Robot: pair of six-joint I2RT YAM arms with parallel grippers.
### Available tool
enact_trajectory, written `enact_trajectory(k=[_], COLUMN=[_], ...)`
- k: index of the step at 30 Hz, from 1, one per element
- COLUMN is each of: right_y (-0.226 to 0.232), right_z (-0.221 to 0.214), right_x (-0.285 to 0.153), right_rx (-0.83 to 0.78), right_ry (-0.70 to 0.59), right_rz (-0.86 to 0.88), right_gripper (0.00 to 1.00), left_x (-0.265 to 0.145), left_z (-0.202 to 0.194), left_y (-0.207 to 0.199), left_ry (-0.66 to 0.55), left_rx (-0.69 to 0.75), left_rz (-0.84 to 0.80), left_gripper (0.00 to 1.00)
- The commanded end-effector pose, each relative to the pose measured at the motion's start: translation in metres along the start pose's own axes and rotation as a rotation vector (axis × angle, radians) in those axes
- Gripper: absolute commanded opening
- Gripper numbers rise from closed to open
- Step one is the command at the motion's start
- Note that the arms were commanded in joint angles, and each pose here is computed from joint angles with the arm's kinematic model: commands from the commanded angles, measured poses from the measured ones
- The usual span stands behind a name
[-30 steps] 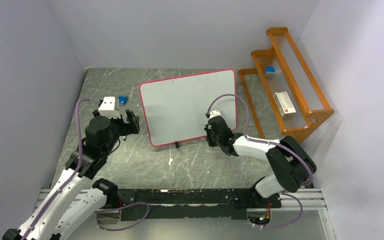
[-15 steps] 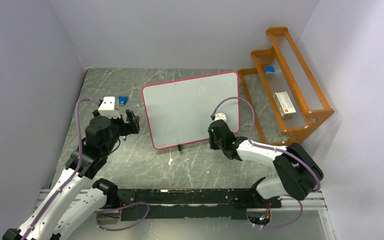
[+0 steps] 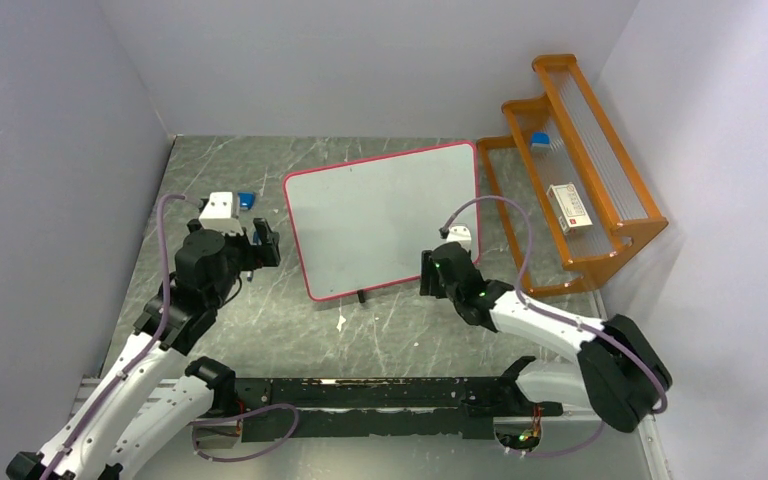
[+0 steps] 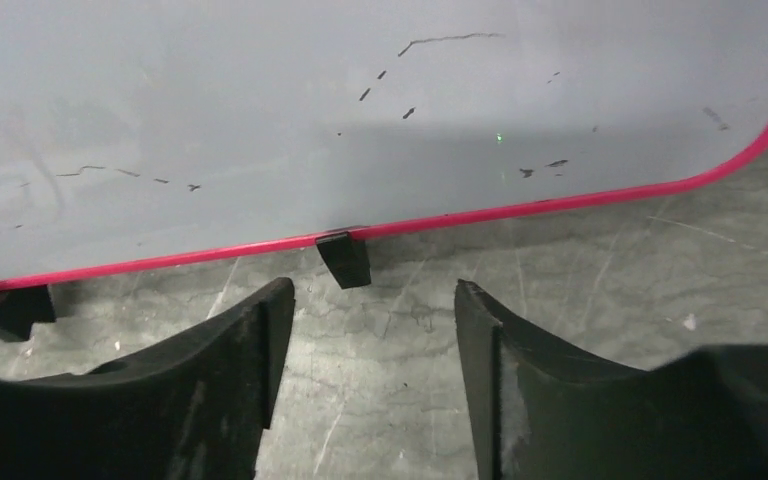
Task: Write a sentence on the whiteboard
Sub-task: Open the whiteboard marker at the center of the board.
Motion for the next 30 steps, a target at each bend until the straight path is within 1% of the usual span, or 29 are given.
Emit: enact_trajectory(k=[1, 4, 7, 9, 14, 18, 21, 25, 28, 30], right_y=[0.006, 0.012, 0.016, 0.015, 0.004, -0.007, -0.005, -0.006, -0.004, -0.009], right_z=[0.026, 0.053, 0.085, 0.101, 0.134, 0.148, 0.150, 0.155, 0.160, 0.163], right_x=[-0.022, -0.047, -0.077, -0.094, -0.130, -0.148, -0.159, -0.179, -0.195, -0.203], right_rx=[0.012, 0.022, 0.056, 0.078, 0.131, 0.203, 0.147, 0.140, 0.074, 0.096], right_ry=[-0.076, -0.151, -0.254, -0.314, -0.442, -0.507, -0.517, -0.565, -0.600, -0.629], right_rz=[0.035, 0.067, 0.096, 0.100, 0.067, 0.026, 0.076, 0.129, 0.191, 0.186], right_gripper=[0.68, 0.77, 0.87, 0.99, 1.00, 1.00, 1.00, 1.00, 1.00, 1.00], left_x=[0.005, 0.010, 0.015, 0.019, 0.031, 0.039, 0.050, 0.067, 0.080, 0.089], left_z=[-0.006, -0.006, -0.008, -0.010, -0.015, -0.018, -0.030, -0.050, -0.064, -0.072], left_y=[0.008, 0.016, 0.024, 0.026, 0.036, 0.044, 0.051, 0.057, 0.059, 0.059], left_ry=[0.025, 0.037, 0.062, 0.082, 0.127, 0.162, 0.231, 0.343, 0.427, 0.475], left_rx=[-0.007, -0.021, -0.037, -0.045, -0.085, -0.094, -0.095, -0.093, -0.094, -0.105], left_rz=[0.047, 0.087, 0.126, 0.137, 0.170, 0.209, 0.239, 0.250, 0.237, 0.221], left_gripper=[0.98, 0.98, 0.98, 0.98, 0.97, 0.98, 0.97, 0.97, 0.95, 0.92])
Point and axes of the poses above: each gripper's point midway between its finger pads, its own x axis out along the fingers, its own y axis along the line the jaws close on, z = x × y, the point moved 2 cm from there along -x, back along the fingers, and after that the axes turned 14 degrees about x, right-handed, at the moved point
